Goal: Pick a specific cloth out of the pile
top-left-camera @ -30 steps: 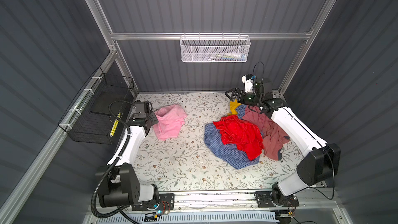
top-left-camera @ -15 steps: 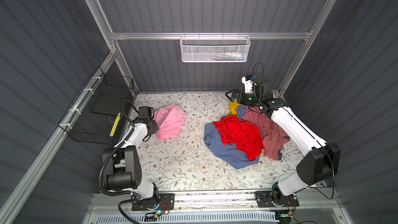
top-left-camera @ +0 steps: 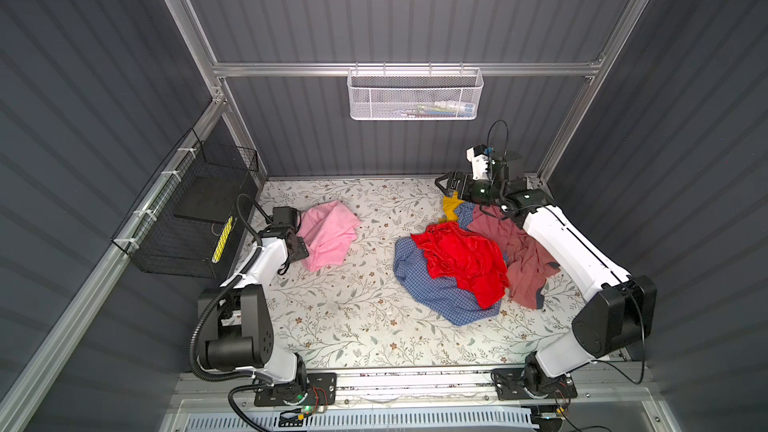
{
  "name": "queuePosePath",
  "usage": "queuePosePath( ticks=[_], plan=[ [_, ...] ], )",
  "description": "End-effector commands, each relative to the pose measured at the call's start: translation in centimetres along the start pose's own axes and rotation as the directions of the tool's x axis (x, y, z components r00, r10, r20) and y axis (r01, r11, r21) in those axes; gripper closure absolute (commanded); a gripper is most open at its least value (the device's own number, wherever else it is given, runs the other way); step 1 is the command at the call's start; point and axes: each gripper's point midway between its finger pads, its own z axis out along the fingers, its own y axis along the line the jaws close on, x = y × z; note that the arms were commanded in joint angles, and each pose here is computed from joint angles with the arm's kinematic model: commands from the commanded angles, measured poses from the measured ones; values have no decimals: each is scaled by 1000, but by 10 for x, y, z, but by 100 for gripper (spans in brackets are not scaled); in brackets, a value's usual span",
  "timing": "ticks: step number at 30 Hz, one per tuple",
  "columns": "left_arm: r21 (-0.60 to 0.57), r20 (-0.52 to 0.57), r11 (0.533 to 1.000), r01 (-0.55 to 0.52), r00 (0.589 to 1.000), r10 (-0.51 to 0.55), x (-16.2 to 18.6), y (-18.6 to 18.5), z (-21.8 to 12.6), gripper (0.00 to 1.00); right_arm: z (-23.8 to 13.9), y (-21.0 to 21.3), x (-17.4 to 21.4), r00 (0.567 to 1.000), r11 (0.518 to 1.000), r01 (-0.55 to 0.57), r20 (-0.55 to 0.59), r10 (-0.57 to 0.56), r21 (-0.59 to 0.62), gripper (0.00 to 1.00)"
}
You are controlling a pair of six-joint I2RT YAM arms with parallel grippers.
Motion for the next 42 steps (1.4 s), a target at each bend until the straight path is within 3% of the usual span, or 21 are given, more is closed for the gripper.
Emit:
queuePosePath(
  ticks=[1,4,9,16,21,27,36,42],
  plan=[
    [-85,135,996,-30,990,41,-31,7,-36,7,-3,6,-9,999,1000,25,19,-25,-1,1],
    [-140,196,989,-52,977,80,-44,4,-54,6,-3,7,-9,999,1000,27,19,-27,-4,1],
    [-86,308,995,-50,949,74,-70,-6,-82,3,-5,9,-11,999,1000,30,20,-30,-4,1],
    [165,319,960,-226,933,165,-78,-76,-79,0,-4,10,-13,999,999,38,14,-38,-4,1],
    [244,227,905,-349,928,296,-62,-122,-55,0,-6,8,-11,999,999,46,8,-46,11,1],
    [220,152,855,-469,882,445,-39,-161,-24,0,-8,-4,-8,999,995,52,-2,-52,83,1],
    [210,59,817,-537,841,538,-17,-194,12,0,-11,-12,-2,998,990,57,-26,-55,127,1],
    [118,-50,803,-584,804,592,-2,-187,40,0,-13,-15,0,998,987,57,-33,-52,151,1]
  ],
)
